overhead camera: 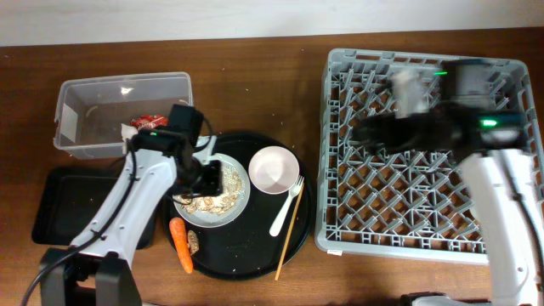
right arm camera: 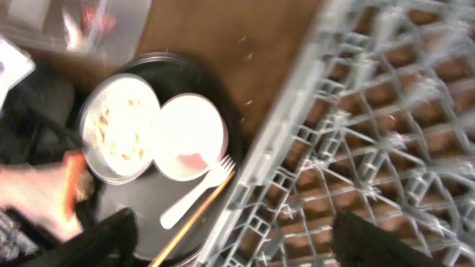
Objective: Sort waste into correct bins and load items into the dishwasher rack
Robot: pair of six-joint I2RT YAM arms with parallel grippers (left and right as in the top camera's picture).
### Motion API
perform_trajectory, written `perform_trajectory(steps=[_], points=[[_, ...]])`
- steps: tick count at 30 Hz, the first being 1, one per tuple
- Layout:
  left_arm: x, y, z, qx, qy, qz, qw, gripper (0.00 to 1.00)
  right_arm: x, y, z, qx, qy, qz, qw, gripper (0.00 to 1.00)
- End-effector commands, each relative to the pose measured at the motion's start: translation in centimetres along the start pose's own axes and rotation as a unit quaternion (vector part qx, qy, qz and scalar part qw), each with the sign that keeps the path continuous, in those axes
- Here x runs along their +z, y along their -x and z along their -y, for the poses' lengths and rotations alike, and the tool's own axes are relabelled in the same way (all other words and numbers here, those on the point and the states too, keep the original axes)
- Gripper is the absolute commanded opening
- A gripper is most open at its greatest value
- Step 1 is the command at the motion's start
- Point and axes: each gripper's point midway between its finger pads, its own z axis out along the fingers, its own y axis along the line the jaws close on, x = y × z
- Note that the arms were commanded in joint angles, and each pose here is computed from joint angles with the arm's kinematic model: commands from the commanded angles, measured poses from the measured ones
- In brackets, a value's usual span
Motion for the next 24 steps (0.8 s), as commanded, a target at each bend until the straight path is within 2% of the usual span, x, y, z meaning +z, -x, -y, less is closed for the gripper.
perform_trajectory(steps=[1,6,10,13,19,24], points=[[-2.4,0.0,-5.4,-0.097,0.09,0.032,0.991,0.4,3.4,-0.3,-2.3,-0.073,-0.062,-0.038,0.995,0.9],[-5.0,-0.4,-8.8,-0.168,0.089,0.061,0.98,0.42,9.1,0.1,-5.7,-0.136,-0.049,-0.055,0.988,0.86],[-5.3,-0.5,-9.5,-0.182,0.088,0.066,0.977,0.43,13.5,-0.2,-5.1,-0.143,-0.076,-0.075,0.984,0.82],[-5.3,-0.5,-9.5,-0.182,0.088,0.066,0.977,0.44,17.3,-1.2,-4.4,-0.142,-0.072,-0.101,0.982,0.71],[-5.3,-0.5,-9.5,-0.182,0.088,0.065,0.977,0.44,21.3,-2.9,-3.7,-0.145,-0.075,-0.132,0.978,0.57],[-5.3,-0.5,-9.5,-0.182,0.088,0.065,0.977,0.44,22.4,-3.7,-2.7,-0.144,-0.089,-0.147,0.975,0.47]])
